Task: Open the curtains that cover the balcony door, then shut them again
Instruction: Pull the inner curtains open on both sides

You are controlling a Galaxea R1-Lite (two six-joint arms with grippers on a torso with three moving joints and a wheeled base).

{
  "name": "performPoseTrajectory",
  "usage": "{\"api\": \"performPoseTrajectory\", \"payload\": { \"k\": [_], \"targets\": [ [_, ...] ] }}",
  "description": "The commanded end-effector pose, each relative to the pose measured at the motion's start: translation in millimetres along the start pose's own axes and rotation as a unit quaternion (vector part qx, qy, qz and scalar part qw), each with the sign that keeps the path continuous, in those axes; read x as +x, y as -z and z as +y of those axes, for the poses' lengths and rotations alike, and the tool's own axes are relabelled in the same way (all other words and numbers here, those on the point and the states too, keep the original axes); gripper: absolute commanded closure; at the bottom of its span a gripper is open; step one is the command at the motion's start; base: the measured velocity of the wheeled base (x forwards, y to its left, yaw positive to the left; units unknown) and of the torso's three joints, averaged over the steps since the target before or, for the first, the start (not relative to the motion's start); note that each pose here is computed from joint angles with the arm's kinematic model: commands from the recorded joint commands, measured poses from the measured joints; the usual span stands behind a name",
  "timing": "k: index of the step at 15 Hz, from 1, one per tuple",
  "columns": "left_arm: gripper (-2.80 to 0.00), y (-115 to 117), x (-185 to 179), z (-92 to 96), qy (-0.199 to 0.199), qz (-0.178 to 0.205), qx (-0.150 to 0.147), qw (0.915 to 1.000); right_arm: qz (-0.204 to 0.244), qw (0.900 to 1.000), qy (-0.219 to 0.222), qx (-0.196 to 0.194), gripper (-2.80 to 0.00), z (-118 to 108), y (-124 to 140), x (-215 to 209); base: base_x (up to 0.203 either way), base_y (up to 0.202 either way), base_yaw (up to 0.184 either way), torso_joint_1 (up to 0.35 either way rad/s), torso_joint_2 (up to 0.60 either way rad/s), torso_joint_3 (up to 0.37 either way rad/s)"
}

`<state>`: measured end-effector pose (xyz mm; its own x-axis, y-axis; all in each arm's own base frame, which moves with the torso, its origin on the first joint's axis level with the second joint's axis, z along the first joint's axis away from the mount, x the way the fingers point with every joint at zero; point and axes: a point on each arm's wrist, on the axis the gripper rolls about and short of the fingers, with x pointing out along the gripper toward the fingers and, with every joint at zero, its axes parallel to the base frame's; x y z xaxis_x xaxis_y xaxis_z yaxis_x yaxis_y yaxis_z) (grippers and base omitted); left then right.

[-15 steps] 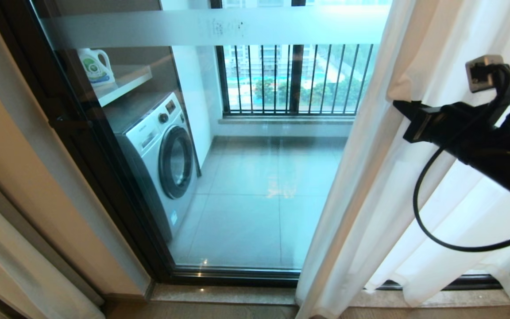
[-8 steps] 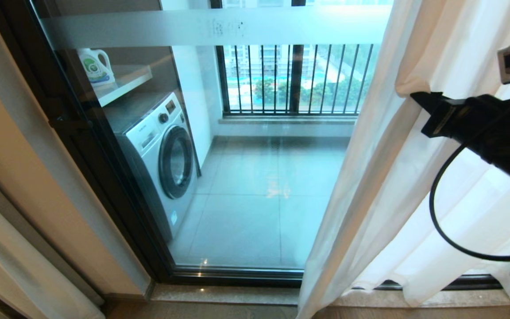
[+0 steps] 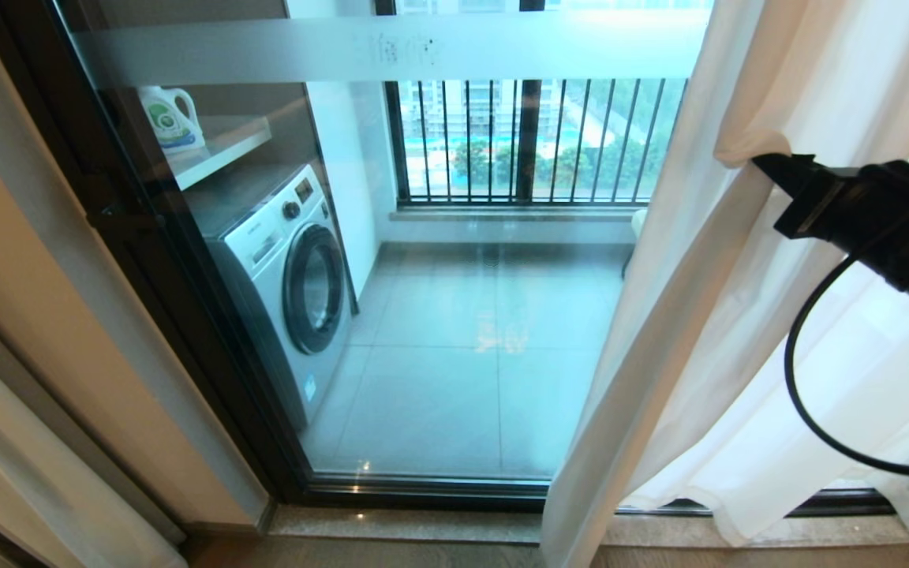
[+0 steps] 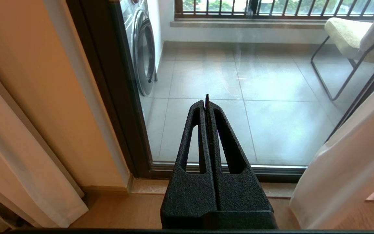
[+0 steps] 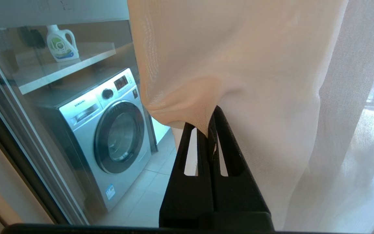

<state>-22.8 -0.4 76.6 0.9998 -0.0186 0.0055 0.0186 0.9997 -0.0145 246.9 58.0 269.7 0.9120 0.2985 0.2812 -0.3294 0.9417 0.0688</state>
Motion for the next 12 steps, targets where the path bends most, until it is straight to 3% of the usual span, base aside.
{"api": "performPoseTrajectory", "payload": {
  "k": [1, 12],
  "targets": [
    [0.00, 0.0, 0.0, 0.0, 0.000, 0.000, 0.000, 1.0000, -0.006, 1.000, -0.001, 0.001, 0.00, 0.1, -1.8, 0.0, 0.000, 0.000, 0.000, 0.000, 0.00, 0.000],
    [0.00, -0.1, 0.0, 0.0, 0.000, -0.001, -0.001, 1.0000, -0.013, 1.000, 0.000, 0.008, 0.00, -0.3, -1.9, -3.6, 0.000, 0.000, 0.000, 0.000, 0.00, 0.000]
  ]
}}
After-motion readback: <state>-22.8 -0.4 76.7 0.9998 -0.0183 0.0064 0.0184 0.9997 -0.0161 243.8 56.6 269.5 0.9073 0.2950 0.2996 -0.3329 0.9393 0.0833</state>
